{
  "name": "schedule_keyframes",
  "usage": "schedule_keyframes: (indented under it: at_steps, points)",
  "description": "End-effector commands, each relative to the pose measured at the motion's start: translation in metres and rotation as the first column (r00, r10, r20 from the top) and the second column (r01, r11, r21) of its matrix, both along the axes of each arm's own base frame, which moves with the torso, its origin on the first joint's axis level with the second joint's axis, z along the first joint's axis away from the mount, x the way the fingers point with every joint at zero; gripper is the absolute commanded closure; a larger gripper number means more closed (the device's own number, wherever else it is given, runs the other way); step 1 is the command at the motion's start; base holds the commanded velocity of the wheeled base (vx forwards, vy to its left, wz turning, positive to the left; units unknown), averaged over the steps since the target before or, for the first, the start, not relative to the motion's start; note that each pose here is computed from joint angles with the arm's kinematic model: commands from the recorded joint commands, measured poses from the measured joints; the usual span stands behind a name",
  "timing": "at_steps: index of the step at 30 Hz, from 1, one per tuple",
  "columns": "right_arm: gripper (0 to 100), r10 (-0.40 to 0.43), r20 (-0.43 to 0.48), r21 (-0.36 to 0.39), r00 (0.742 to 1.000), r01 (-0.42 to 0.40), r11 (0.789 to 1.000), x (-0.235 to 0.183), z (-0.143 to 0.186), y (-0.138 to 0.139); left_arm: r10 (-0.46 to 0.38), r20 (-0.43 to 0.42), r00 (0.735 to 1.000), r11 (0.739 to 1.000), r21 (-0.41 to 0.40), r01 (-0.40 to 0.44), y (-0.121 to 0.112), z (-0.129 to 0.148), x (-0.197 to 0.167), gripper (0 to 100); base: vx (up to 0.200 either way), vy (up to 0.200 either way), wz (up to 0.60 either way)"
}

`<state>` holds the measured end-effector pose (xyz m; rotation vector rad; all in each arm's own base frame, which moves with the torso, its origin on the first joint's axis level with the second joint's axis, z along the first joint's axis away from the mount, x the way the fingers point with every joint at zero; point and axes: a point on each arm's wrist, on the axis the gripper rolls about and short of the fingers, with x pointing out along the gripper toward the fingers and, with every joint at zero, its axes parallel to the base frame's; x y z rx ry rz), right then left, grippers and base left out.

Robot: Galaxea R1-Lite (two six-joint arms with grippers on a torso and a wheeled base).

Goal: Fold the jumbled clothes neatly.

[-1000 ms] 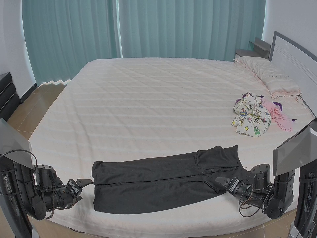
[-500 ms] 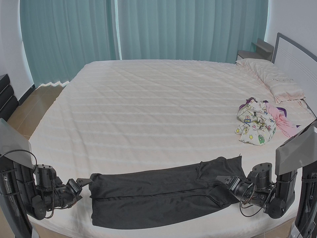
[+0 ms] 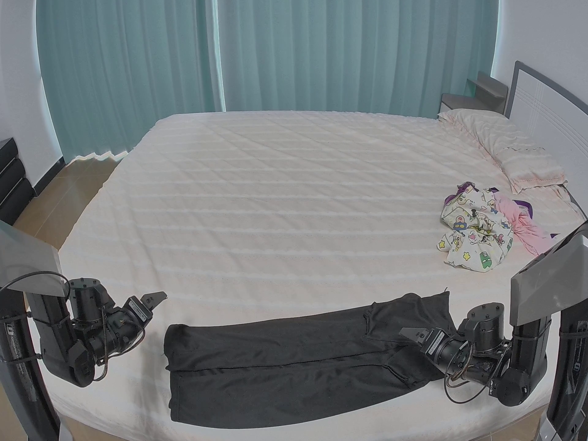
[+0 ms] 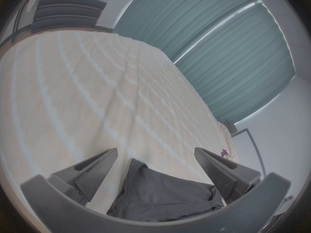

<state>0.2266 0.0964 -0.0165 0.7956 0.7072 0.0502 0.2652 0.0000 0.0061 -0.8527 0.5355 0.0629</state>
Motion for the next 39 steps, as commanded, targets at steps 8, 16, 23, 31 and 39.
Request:
schedule_keyframes:
  at_steps: [8, 16, 23, 31, 39]
  points:
    - [0, 0.006, -0.001, -0.002, 1.0, -0.006, 1.0, 0.0, -0.002, 0.002, -0.06, -0.006, 0.998, 0.991, 0.121, 0.06, -0.013, -0.034, 0.046, 0, 0.0, 0.0, 0.0]
    - [0, 0.032, -0.03, -0.011, 0.999, -0.032, 0.999, -0.002, -0.012, 0.008, -0.088, -0.021, 0.996, 0.989, 0.122, 0.09, -0.022, -0.04, 0.047, 0, 0.0, 0.0, 0.0]
    - [0, 0.03, -0.031, -0.017, 0.999, -0.031, 0.999, -0.002, -0.013, 0.009, -0.097, -0.053, 0.994, 0.987, 0.123, 0.103, -0.024, -0.046, 0.042, 0, 0.0, 0.0, 0.0]
    - [0, 0.033, -0.03, -0.017, 0.999, -0.034, 0.999, -0.002, -0.013, 0.009, -0.108, -0.088, 0.99, 0.985, 0.123, 0.119, -0.027, -0.051, 0.034, 0, 0.0, 0.0, 0.0]
    - [0, 0.029, -0.031, -0.019, 0.999, -0.03, 0.999, -0.002, -0.013, 0.009, -0.106, -0.124, 0.987, 0.984, 0.127, 0.122, -0.025, -0.054, 0.025, 100, 0.0, 0.0, 0.0]
